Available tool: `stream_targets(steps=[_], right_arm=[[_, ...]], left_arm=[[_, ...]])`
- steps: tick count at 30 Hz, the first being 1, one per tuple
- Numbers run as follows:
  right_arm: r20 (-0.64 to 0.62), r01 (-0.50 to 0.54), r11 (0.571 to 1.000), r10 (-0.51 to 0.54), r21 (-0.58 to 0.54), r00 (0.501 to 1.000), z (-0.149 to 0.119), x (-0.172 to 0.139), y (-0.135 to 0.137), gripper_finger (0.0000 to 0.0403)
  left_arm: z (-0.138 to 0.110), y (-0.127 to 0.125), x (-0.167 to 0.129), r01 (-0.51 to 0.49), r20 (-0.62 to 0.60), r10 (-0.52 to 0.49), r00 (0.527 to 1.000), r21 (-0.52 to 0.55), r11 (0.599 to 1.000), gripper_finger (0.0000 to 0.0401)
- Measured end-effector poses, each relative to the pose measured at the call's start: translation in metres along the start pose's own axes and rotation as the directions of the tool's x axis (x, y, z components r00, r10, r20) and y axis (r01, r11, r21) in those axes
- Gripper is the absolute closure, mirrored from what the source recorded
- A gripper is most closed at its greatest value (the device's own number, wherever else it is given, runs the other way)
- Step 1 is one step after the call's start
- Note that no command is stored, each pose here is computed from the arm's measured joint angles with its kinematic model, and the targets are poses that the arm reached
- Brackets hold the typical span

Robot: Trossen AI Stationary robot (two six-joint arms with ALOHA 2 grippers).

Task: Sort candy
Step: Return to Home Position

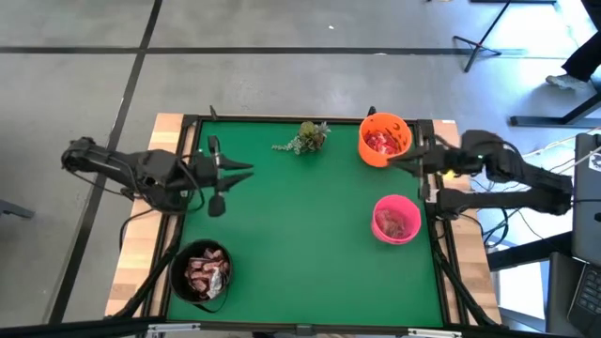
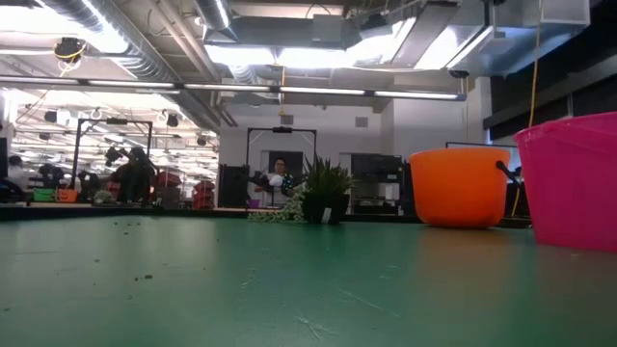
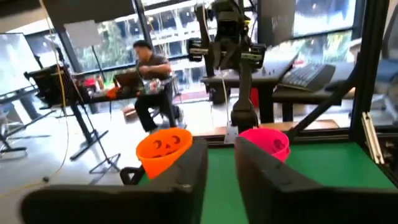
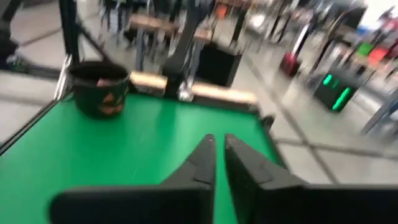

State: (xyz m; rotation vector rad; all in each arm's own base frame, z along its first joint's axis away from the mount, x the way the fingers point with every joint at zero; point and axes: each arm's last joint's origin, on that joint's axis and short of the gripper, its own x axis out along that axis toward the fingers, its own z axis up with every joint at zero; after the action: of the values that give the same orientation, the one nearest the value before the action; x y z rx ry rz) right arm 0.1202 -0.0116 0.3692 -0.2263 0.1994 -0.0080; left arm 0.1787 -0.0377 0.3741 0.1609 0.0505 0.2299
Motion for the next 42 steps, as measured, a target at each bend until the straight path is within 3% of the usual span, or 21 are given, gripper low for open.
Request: stream_targets(steps=[2,6,11,23,33,42], right_arm=[[0.047,0.038,0.999,-0.038,-0.006,0.998,-0.009,-0.009,-0.002,0.0393],[0.131,0.125,0.992,-0.123,-0.007,0.984,-0.033,-0.019,-0.003,0.0387],[0.21,0.13,0.991,-0.135,0.039,0.968,-0.064,-0.017,-0.001,0.04],[0.277,0.267,0.959,-0.283,0.094,0.918,-0.138,0.008,-0.008,0.0401],[0.322,0.347,0.915,-0.398,0.206,0.859,-0.147,-0.007,-0.011,0.0402],[0.325,0.395,0.886,-0.458,0.244,0.827,-0.15,-0.024,0.0,0.0403]], left_arm=[[-0.018,0.008,-0.009,0.006,0.04,-0.006,0.999,-0.019,1.0,0.0353],[-0.046,0.021,-0.024,0.036,0.185,-0.027,0.982,-0.047,0.998,0.0396],[-0.073,0.034,-0.043,0.019,0.272,-0.002,0.962,-0.059,0.998,0.0398],[-0.133,0.04,-0.059,-0.015,0.288,0.049,0.956,-0.12,0.993,0.0401],[-0.165,0.039,-0.067,-0.013,0.32,0.068,0.945,-0.171,0.985,0.0401],[-0.167,0.04,-0.075,-0.012,0.386,0.078,0.919,-0.17,0.985,0.0401]])
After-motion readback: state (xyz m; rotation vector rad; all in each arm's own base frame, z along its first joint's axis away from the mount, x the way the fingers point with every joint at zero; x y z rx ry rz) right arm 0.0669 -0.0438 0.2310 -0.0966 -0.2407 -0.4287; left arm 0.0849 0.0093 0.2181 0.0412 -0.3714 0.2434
